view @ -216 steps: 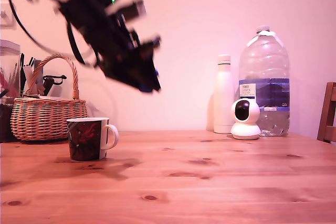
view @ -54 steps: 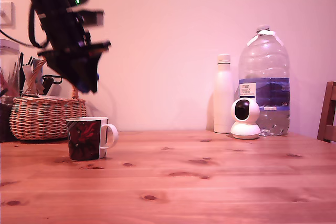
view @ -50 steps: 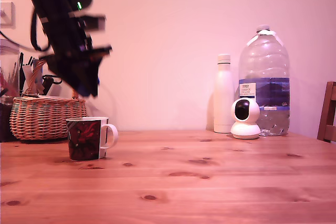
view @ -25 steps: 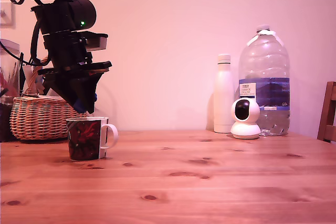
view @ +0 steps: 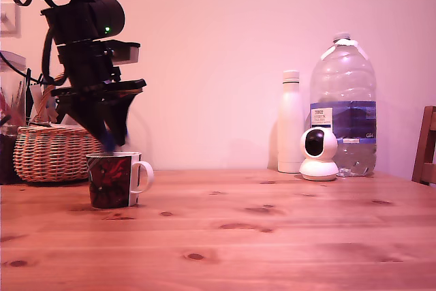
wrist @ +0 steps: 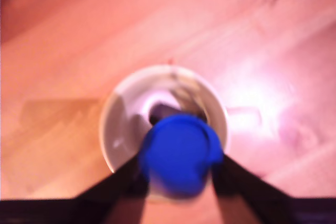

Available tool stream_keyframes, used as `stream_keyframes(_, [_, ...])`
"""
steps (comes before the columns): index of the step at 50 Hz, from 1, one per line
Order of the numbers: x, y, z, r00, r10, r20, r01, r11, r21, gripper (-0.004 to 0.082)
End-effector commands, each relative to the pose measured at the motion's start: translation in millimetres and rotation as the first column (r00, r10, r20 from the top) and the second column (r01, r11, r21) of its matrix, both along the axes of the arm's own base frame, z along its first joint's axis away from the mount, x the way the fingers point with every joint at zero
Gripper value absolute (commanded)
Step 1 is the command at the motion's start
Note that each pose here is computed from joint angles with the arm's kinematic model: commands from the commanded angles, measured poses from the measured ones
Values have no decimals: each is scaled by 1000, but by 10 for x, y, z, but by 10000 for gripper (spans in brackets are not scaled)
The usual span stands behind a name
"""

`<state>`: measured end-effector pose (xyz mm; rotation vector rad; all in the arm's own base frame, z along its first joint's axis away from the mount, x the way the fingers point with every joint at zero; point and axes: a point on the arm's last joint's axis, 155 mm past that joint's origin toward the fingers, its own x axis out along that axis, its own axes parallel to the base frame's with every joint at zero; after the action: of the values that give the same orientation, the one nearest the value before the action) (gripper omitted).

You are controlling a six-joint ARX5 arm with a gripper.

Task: Pick up the coffee capsules from the table one by one and drop them inside the nearest coffee cup

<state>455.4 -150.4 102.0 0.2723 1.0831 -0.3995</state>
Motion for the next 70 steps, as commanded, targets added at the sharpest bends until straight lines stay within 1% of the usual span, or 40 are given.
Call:
stream_keyframes(1, [47, 2, -6, 1000, 9, 5, -9, 1000, -7, 732])
stream_keyframes(7, [54, -2, -2, 1000, 8, 8, -8, 1000, -8, 730])
stream_keyframes(13, [95, -14, 37, 1000, 8, 30, -8, 1000, -14, 719])
stream_keyframes(17, [107, -30, 88, 999, 4, 44, -3, 1000, -23, 652])
stream_keyframes(19, [108, -49, 118, 999, -5, 51, 7, 999, -32, 588])
stream_keyframes(21, [106, -64, 164, 998, -13, 61, 16, 999, -39, 503])
stream_keyframes(24, [104, -98, 228, 997, -22, 74, 26, 998, -56, 329])
stream_keyframes(26, [97, -117, 297, 996, -31, 89, 37, 997, -67, 192])
stream_keyframes(28, [91, -142, 350, 994, -37, 100, 45, 996, -82, 83])
stream_keyframes(31, [81, -178, 455, 991, -47, 126, 61, 993, -105, -27])
stream_keyframes(36, [61, -218, 612, 981, -70, 181, 94, 987, -128, -21])
stream_keyframes(40, [32, -201, 705, 971, -66, 232, 100, 985, -140, -21])
stream_keyframes(46, [-38, -96, 734, 955, -40, 295, 90, 984, -156, -21])
stream_keyframes(50, [-96, 17, 699, 946, -4, 324, 64, 983, -174, -21])
stream_keyframes(51, [-111, 45, 693, 945, 20, 327, 45, 981, -191, -21])
stream_keyframes(53, [-146, 108, 660, 939, 37, 342, 34, 979, -199, -21])
stream_keyframes(54, [-161, 131, 648, 938, 63, 340, 14, 976, -219, -21])
stream_keyframes(56, [-206, 186, 622, 931, 75, 356, 9, 974, -228, -21])
stream_keyframes(57, [-229, 214, 604, 929, 97, 356, -7, 970, -245, -21])
stream_keyframes(62, [-352, 354, 504, 914, 137, 383, -34, 964, -265, -21])
stream_keyframes(63, [-382, 385, 481, 911, 159, 381, -51, 959, -280, -21])
stream_keyframes(65, [-437, 446, 430, 904, 171, 392, -58, 957, -283, -21])
stream_keyframes(66, [-469, 477, 410, 901, 192, 390, -74, 952, -298, -21])
stream_keyframes(68, [-528, 533, 369, 893, 203, 402, -80, 950, -301, -21])
stream_keyframes(70, [-587, 590, 321, 885, 231, 405, -100, 942, -320, -21])
